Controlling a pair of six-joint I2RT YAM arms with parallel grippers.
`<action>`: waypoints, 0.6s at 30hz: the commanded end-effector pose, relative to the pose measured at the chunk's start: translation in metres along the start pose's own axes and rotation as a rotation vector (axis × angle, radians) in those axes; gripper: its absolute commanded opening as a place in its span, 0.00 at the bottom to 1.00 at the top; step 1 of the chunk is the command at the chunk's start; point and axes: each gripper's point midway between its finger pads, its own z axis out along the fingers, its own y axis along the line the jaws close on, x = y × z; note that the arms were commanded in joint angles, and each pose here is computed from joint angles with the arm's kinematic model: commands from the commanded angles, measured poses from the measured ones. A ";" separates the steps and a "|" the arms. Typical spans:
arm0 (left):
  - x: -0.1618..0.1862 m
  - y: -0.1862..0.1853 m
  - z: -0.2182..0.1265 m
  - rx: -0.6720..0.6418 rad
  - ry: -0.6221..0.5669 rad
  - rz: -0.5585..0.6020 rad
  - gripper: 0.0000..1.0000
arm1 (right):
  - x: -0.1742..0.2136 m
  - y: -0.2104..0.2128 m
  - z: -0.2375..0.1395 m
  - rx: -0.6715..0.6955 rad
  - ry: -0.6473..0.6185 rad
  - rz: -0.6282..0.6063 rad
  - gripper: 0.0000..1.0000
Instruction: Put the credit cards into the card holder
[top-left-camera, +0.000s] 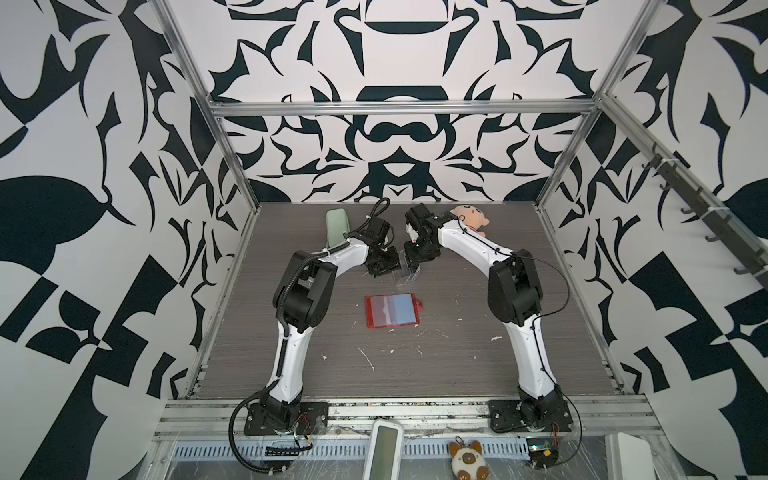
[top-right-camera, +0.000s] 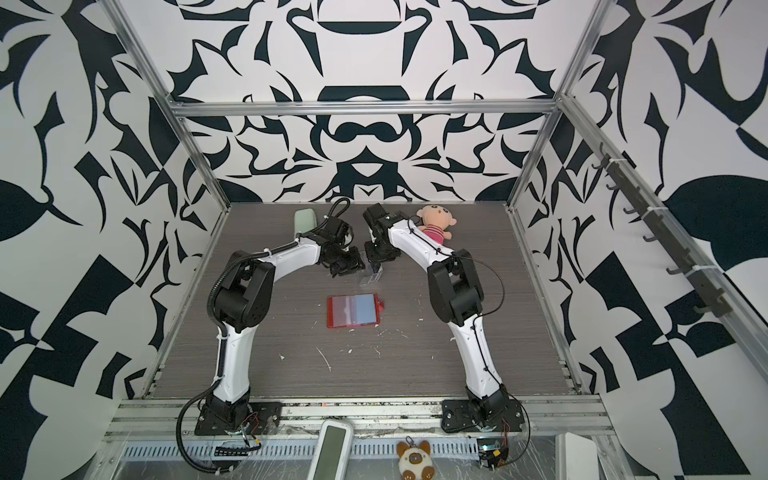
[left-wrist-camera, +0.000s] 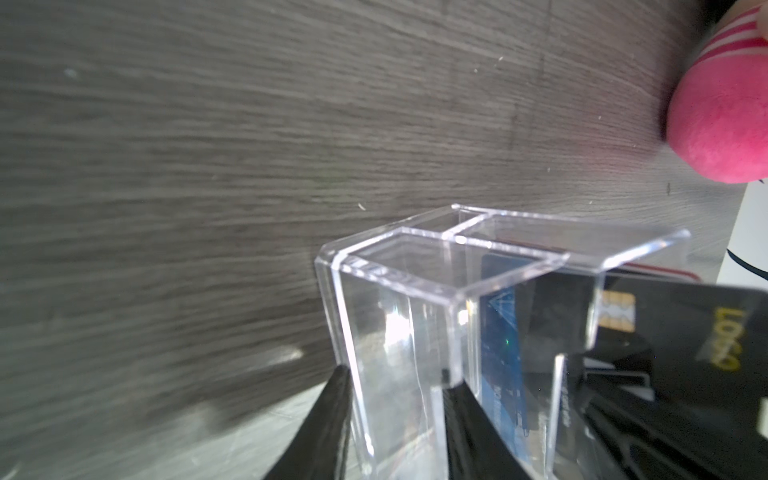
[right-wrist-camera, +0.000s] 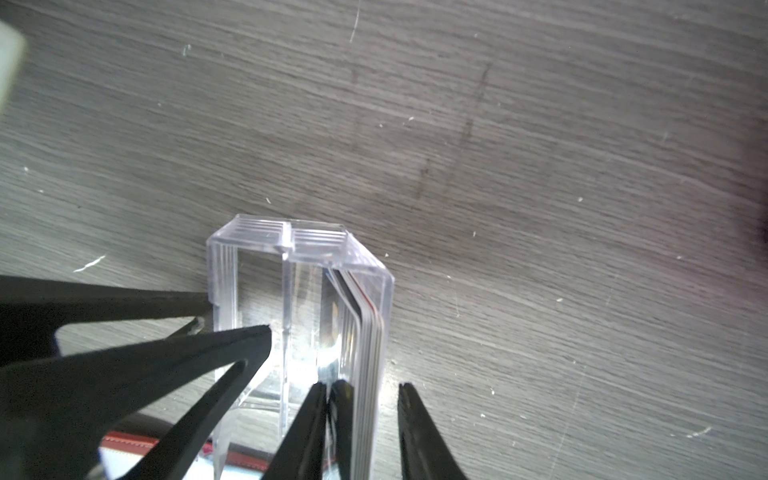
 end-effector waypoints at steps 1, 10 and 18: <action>0.013 0.027 0.013 -0.087 0.060 -0.025 0.38 | -0.014 0.000 -0.034 0.017 -0.066 -0.011 0.31; 0.013 0.027 0.014 -0.090 0.059 -0.028 0.38 | -0.016 0.002 -0.041 0.015 -0.080 -0.012 0.30; 0.013 0.028 0.015 -0.093 0.062 -0.029 0.38 | -0.017 0.002 -0.049 0.014 -0.095 -0.012 0.30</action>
